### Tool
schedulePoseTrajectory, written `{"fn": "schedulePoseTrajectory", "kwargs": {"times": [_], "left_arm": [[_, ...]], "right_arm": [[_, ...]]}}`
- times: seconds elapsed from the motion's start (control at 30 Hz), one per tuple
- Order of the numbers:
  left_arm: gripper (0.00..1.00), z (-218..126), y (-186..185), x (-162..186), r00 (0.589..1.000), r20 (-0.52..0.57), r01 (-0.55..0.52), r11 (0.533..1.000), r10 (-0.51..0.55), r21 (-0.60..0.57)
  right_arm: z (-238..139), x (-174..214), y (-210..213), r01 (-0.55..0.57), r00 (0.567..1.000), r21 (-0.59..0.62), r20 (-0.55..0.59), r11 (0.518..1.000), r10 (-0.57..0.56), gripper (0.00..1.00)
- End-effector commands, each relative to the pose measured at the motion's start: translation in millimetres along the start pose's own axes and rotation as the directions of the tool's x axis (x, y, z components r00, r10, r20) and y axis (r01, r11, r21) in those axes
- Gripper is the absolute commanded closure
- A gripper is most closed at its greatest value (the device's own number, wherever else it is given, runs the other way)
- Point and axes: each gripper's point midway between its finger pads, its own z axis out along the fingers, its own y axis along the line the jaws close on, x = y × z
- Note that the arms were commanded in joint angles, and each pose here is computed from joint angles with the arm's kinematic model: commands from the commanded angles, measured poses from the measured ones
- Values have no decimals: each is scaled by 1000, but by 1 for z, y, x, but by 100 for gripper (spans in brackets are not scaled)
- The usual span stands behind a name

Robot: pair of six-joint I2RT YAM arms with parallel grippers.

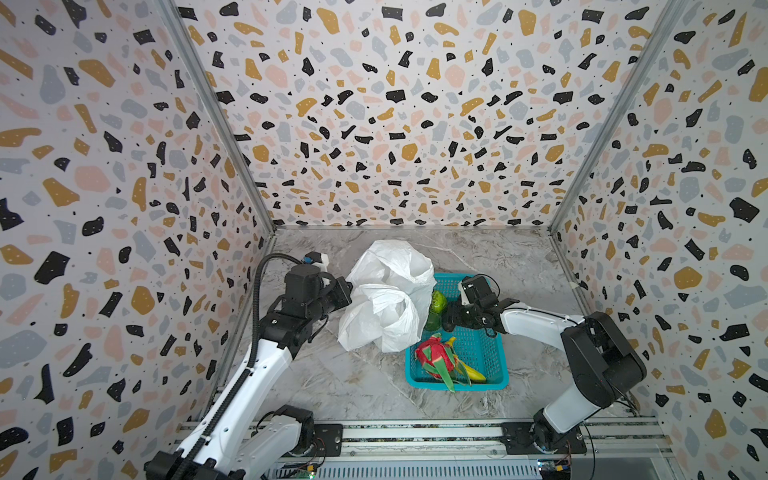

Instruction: Place the fruits into the plastic bag

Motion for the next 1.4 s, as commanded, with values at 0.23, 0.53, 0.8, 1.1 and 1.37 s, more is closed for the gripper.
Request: {"fn": "schedulePoseTrajectory", "kwargs": {"times": [0.23,0.53,0.8,1.1,1.37], "left_arm": [[100,-1,-4,-3,1000,22,-8,1000,8,27],[100,-1,-6,-3,1000,21,-23,999,23,34],[100,-7,-13,-9,999,31,-41,998,39,48],[100,-17,-28,-13,998,49,-55,992,50,111],[100,-16,-26,-8,998,41,-46,992,41,117]], "right_arm": [[-71,-38,43,52,974,-143,226,988,-19,72],[-141,-37,142,364,894,-358,392,860,-216,71],[-135,-19,210,517,847,-455,392,725,-359,71],[-82,17,256,546,834,-524,263,653,-486,67],[-59,40,253,530,835,-516,182,673,-519,28]]}}
